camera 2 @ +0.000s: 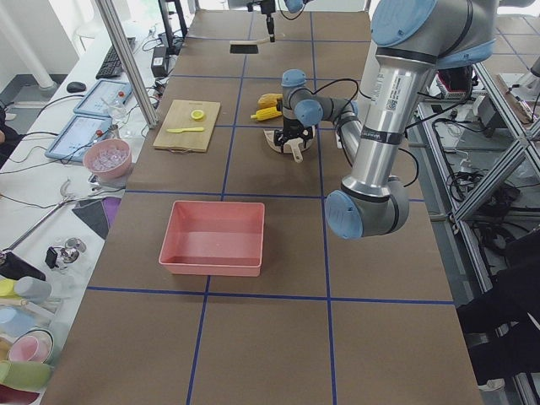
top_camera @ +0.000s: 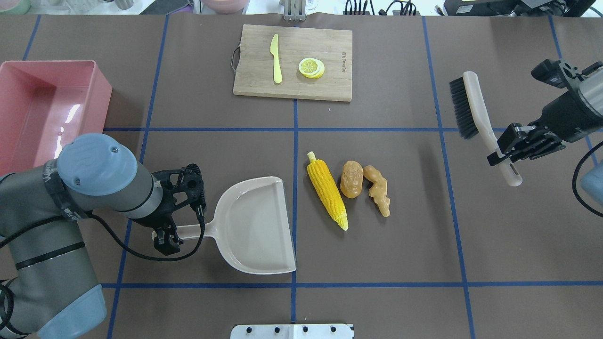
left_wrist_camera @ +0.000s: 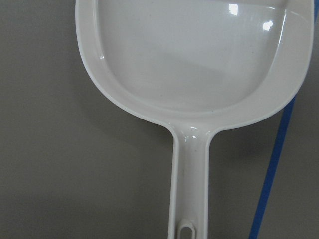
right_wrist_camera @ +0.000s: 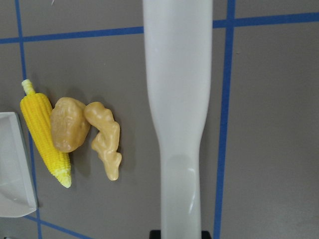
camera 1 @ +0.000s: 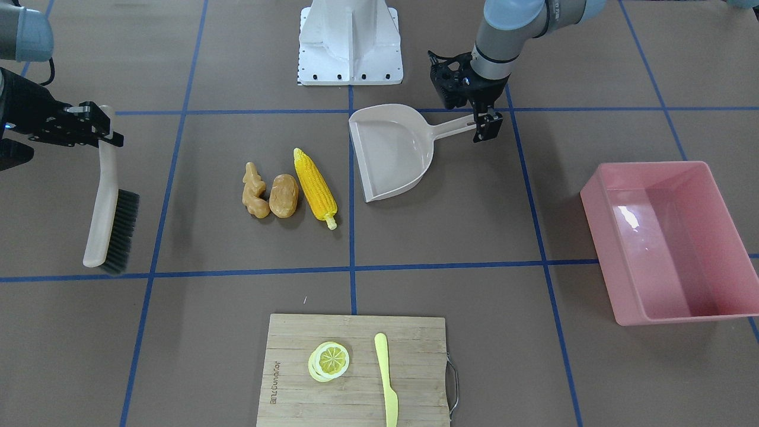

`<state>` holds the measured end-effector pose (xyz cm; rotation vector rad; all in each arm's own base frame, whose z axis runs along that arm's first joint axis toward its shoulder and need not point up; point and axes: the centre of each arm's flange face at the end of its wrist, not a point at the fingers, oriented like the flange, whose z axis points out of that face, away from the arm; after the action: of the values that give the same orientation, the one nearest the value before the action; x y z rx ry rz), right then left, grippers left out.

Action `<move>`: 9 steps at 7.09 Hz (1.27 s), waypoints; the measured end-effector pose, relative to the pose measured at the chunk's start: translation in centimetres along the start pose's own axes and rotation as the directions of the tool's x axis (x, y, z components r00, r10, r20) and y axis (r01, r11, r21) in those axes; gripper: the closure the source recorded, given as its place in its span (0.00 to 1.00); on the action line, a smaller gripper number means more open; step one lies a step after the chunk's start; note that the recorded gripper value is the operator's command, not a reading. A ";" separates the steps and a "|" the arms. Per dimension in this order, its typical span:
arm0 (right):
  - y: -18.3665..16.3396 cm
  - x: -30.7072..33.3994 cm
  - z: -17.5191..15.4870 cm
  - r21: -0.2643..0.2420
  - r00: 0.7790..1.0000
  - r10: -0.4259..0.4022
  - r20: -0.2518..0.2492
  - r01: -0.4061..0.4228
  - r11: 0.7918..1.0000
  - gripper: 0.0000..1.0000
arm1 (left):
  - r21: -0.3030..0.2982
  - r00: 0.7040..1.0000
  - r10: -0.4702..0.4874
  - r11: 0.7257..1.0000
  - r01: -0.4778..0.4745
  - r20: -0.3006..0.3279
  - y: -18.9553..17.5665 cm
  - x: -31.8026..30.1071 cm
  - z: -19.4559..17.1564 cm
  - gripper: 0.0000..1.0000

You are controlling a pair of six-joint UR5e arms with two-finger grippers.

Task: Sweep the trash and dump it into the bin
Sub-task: 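Grasp the white dustpan handle with the left gripper while the right lifts the brush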

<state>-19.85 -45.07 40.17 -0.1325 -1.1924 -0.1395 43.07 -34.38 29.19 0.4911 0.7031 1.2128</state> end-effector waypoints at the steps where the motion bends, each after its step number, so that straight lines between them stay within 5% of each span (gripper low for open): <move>1: 1.0 -0.3 0.9 -0.027 0.998 -0.051 0.040 0.052 0.998 1.00 | 0.013 1.000 -0.010 1.000 0.010 -0.004 -0.3 0.2 0.7 0.01; 6: 3.8 6.6 5.0 -0.094 0.961 -0.202 0.192 0.222 0.970 1.00 | -0.012 0.999 0.007 1.000 -0.008 -0.035 -0.9 1.7 3.7 0.02; 8: 4.2 6.5 6.7 -0.109 0.950 -0.233 0.207 0.259 0.960 1.00 | -0.024 0.999 0.005 1.000 -0.006 -0.037 -0.8 1.6 4.3 0.02; 9: 4.2 5.5 8.0 -0.120 0.952 -0.230 0.201 0.257 0.959 1.00 | -0.030 0.999 0.004 1.000 -0.005 -0.038 -0.8 1.5 4.7 0.11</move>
<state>-24.43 -39.72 48.07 -0.1267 -1.3830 -0.4408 47.28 -33.03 31.58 0.4461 0.7159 1.2379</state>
